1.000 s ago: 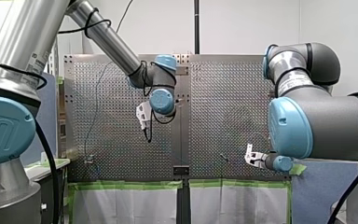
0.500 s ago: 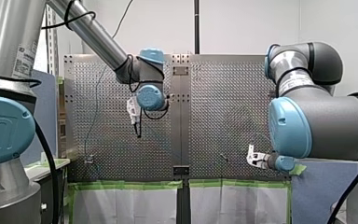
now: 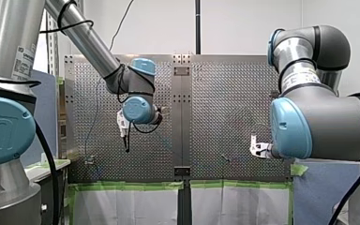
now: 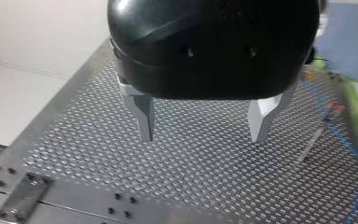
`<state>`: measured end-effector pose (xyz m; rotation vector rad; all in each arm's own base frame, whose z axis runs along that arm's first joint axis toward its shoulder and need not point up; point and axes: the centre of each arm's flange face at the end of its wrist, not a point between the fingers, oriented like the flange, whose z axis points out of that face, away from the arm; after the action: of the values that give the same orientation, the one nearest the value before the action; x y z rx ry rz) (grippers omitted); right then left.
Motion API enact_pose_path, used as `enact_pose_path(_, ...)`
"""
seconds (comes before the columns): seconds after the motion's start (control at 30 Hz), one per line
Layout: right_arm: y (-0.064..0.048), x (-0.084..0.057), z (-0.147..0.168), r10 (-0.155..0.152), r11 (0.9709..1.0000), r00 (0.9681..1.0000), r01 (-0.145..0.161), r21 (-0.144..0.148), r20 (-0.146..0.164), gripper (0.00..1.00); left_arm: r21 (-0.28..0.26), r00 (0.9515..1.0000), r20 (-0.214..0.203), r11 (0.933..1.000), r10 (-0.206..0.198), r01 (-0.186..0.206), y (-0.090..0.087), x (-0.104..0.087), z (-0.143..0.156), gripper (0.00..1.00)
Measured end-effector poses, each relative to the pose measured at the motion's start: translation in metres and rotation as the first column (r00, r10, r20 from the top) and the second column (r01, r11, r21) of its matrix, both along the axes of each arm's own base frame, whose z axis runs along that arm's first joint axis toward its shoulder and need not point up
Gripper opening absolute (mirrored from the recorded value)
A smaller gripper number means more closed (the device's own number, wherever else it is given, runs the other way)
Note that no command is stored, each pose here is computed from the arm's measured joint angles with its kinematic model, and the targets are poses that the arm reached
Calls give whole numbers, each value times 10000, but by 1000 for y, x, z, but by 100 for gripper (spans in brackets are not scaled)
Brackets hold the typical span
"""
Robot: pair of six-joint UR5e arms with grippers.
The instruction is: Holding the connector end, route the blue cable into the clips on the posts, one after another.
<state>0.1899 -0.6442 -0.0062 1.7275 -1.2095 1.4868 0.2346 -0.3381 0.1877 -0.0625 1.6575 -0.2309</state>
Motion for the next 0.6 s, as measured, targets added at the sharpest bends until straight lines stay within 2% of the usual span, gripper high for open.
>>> enact_pose_path(0.2, -5, 0, 32, 31, 9986, 10000, -32, -524, -24, 0, 324, 9999, -143, 9995, 6, -1, 7, -5, -8, 98)
enact_pose_path(0.33, -10, 0, 53, 35, 9960, 10000, -35, -888, -4, 0, 374, 9999, -149, 9993, -5, 10, 8, -6, -8, 98)
enact_pose_path(0.6, -11, 1, 59, 39, 9950, 10000, -38, -1001, 6, 0, 381, 9999, -153, 9993, -10, 16, 8, -6, -9, 98)
